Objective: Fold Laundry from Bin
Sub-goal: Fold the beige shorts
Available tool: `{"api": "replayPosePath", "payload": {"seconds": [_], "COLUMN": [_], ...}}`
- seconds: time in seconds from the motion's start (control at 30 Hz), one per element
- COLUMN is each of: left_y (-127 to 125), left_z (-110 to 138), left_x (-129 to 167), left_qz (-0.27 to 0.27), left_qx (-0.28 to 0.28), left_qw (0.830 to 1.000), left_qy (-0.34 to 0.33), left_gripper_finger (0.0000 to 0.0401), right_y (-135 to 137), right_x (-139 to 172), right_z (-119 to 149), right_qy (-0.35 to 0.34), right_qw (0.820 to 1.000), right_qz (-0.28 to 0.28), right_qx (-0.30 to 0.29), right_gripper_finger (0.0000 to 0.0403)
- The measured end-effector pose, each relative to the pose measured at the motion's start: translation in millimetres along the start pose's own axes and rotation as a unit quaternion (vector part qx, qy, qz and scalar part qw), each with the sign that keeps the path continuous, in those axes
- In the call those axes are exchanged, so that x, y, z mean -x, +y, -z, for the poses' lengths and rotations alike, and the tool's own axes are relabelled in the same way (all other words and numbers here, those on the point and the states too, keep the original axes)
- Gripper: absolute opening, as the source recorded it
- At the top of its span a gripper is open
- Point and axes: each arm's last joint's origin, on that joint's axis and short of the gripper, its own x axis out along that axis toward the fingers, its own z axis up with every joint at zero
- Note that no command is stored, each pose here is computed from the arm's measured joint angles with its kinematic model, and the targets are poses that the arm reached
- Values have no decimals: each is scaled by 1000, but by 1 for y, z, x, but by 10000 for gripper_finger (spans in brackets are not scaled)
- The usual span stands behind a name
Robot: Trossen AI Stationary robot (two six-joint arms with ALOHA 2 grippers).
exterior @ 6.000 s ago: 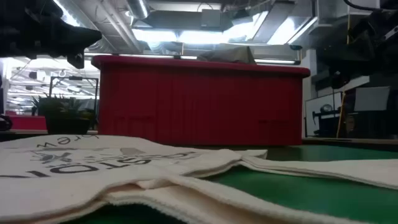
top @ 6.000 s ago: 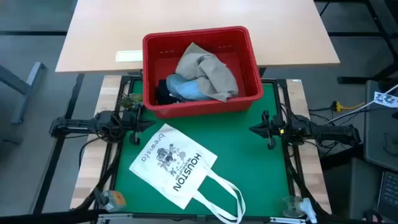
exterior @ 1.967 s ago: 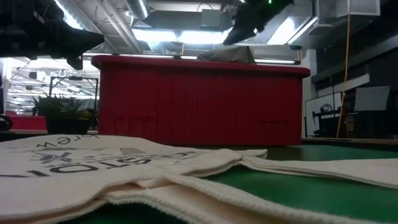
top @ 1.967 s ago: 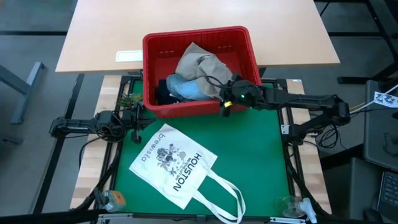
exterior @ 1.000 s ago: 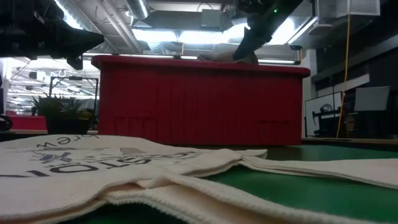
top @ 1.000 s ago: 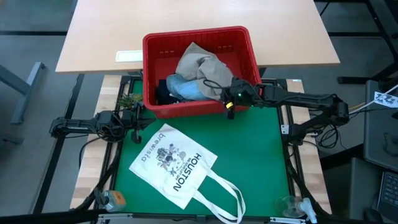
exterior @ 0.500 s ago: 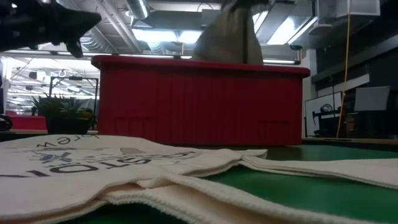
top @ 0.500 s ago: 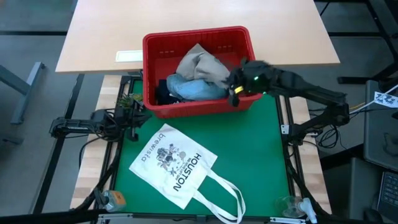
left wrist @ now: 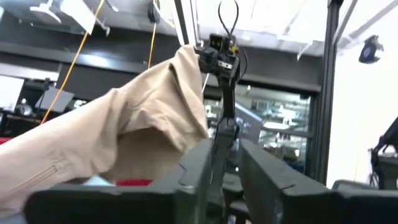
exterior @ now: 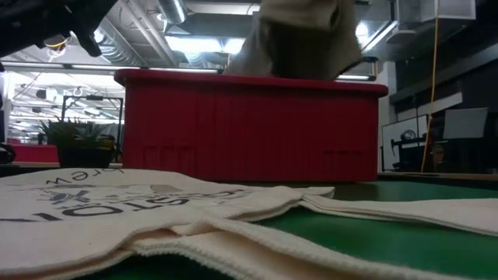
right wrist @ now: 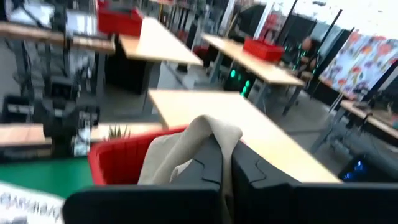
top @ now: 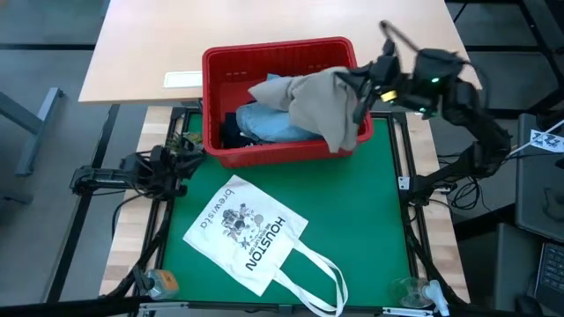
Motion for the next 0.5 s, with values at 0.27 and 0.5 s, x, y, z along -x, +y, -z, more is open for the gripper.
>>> {"api": "replayPosePath", "payload": {"seconds": [0.27,0.5], "left_y": [-2,-8], "left_z": [-16,-41], "left_x": [-3,-26], "left_qz": [-5,-29], "left_qx": [-9,-62], "left_qw": [999,997], "left_qy": [-43,-34], "left_gripper_finger": [148,153], "right_y": [-11,-13], "right_x": [27,31], "right_z": [-26,-29], "right_qy": [-69,-79], "right_qw": [997,996], "right_qz": [-22,-19], "right_qx": [-11,-20], "right_gripper_finger": [1,1]}}
